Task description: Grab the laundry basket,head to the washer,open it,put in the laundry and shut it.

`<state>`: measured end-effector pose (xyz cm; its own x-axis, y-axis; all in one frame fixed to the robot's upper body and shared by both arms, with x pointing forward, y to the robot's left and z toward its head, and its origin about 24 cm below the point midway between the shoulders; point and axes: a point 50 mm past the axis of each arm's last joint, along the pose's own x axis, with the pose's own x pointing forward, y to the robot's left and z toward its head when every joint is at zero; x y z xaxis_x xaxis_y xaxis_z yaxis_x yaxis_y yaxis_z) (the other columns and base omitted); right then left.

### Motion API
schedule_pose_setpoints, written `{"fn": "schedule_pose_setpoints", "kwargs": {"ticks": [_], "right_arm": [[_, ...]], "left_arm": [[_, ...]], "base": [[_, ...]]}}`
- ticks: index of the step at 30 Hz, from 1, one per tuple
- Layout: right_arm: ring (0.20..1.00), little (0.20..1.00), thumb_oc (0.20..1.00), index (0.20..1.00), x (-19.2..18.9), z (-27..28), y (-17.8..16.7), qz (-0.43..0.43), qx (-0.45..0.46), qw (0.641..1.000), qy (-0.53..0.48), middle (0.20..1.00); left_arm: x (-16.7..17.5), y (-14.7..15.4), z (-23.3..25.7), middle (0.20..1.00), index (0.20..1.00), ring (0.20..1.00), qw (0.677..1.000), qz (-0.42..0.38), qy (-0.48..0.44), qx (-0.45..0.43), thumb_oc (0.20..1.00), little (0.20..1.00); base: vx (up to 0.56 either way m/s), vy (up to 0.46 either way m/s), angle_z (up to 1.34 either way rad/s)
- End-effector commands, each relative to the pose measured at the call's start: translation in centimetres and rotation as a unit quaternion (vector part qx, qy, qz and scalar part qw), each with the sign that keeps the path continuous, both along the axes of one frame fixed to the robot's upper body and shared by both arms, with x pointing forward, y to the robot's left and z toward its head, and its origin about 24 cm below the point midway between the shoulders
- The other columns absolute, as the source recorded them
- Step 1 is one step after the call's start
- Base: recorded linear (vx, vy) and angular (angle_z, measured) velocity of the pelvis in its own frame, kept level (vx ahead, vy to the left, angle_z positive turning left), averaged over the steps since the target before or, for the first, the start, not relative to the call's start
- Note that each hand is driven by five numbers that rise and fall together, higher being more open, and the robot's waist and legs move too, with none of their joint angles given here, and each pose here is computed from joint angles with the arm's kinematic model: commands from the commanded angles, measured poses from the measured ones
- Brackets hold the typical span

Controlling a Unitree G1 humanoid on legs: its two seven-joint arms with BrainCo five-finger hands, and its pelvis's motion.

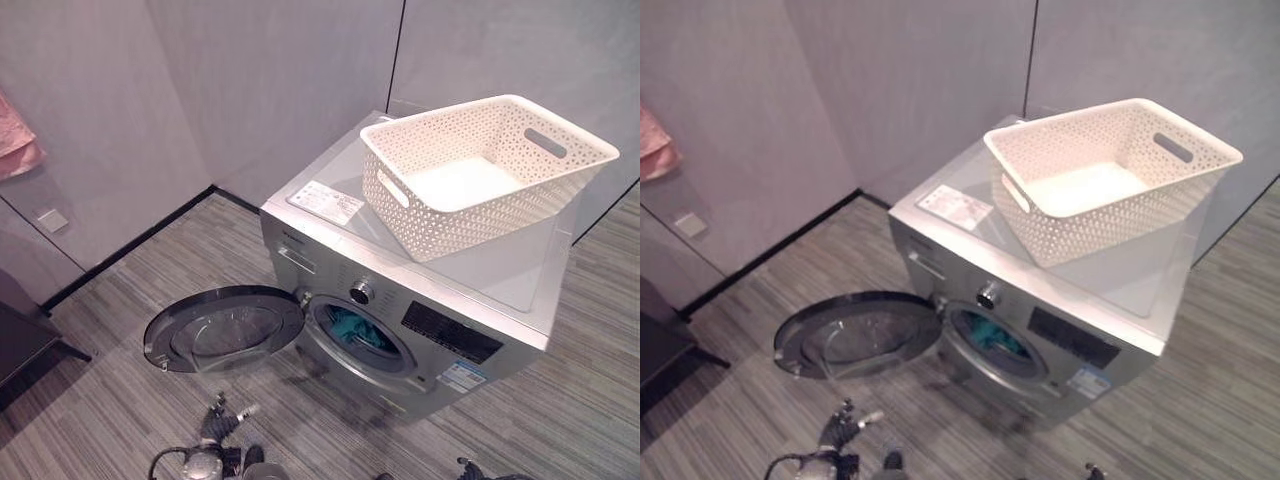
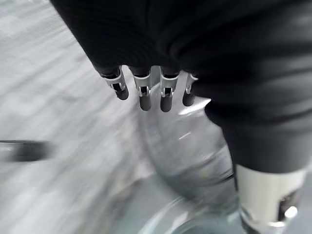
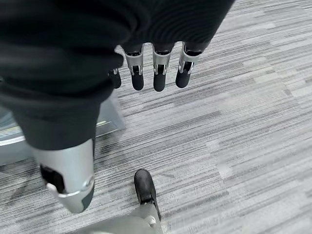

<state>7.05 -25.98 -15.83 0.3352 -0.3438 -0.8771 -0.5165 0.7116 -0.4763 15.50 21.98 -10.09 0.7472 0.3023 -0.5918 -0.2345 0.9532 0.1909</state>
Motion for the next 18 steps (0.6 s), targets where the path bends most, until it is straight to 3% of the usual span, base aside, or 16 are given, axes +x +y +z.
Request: {"fn": "schedule_pose_setpoints", "kwargs": {"ticks": [1,2,4,5,7,10,11,12,15,18], "right_arm": [[1.0,1.0,1.0,1.0,-1.0,1.1,-3.8,-0.02,-0.036,0.999,0.028,1.0],[1.0,1.0,1.0,1.0,-1.7,1.3,-4.5,-0.027,-0.037,0.998,0.039,1.0],[1.0,1.0,1.0,1.0,-1.8,1.3,-4.7,-0.027,-0.036,0.998,0.04,1.0],[1.0,1.0,1.0,1.0,-1.6,1.5,-4.9,-0.024,-0.029,0.999,0.039,1.0],[1.0,1.0,1.0,1.0,-1.2,1.5,-4.8,-0.019,-0.024,0.999,0.036,1.0],[1.0,1.0,1.0,1.0,-0.1,1.6,-4.3,0.029,-0.01,0.999,0.031,1.0],[1.0,1.0,1.0,1.0,0.8,1.9,-4.3,0.053,-0.003,0.998,0.025,1.0],[1.0,1.0,1.0,1.0,0.8,1.8,-4.3,0.053,-0.003,0.998,0.026,1.0],[1.0,1.0,1.0,1.0,2.6,2.9,-5.6,0.058,-0.012,0.998,0.001,1.0],[1.0,1.0,1.0,1.0,3.9,4.2,-7.5,0.066,-0.04,0.997,0.002,1.0]], "left_arm": [[2.8,4.9,4.8,1.0,1.0,1.0,0.99,0.046,-0.112,0.07,1.0,1.0],[3.5,7.3,6.9,1.0,1.0,1.0,0.981,0.055,-0.136,0.13,1.0,1.0],[4.0,8.3,8.2,1.0,1.0,1.0,0.974,0.063,-0.155,0.153,1.0,1.0],[5.5,10.8,11.4,1.0,1.0,1.0,0.956,0.074,-0.193,0.21,1.0,1.0],[6.2,11.8,13.2,1.0,1.0,1.0,0.945,0.075,-0.213,0.237,1.0,1.0],[8.7,14.8,19.2,1.0,1.0,1.0,0.9,0.086,-0.266,0.335,1.0,1.0],[9.6,17.4,22.8,1.0,1.0,1.0,0.873,0.094,-0.262,0.4,1.0,1.0],[9.6,17.4,22.8,1.0,1.0,1.0,0.873,0.094,-0.261,0.4,1.0,1.0],[10.8,19.9,26.4,1.0,1.0,1.0,0.862,0.06,-0.219,0.453,1.0,1.0],[11.3,23.1,26.2,1.0,1.0,1.0,0.884,0.06,-0.071,0.457,1.0,1.0]], "base": [[0.14,0.252,0.09],[0.12,0.206,0.08],[0.13,0.183,0.1],[0.13,0.193,0.06],[0.06,0.108,-0.09],[0.01,0.099,-0.15],[0.02,0.061,-0.2],[0.02,0.06,-0.34],[-0.03,0.052,-0.18],[0.01,0.055,-0.14]]}}
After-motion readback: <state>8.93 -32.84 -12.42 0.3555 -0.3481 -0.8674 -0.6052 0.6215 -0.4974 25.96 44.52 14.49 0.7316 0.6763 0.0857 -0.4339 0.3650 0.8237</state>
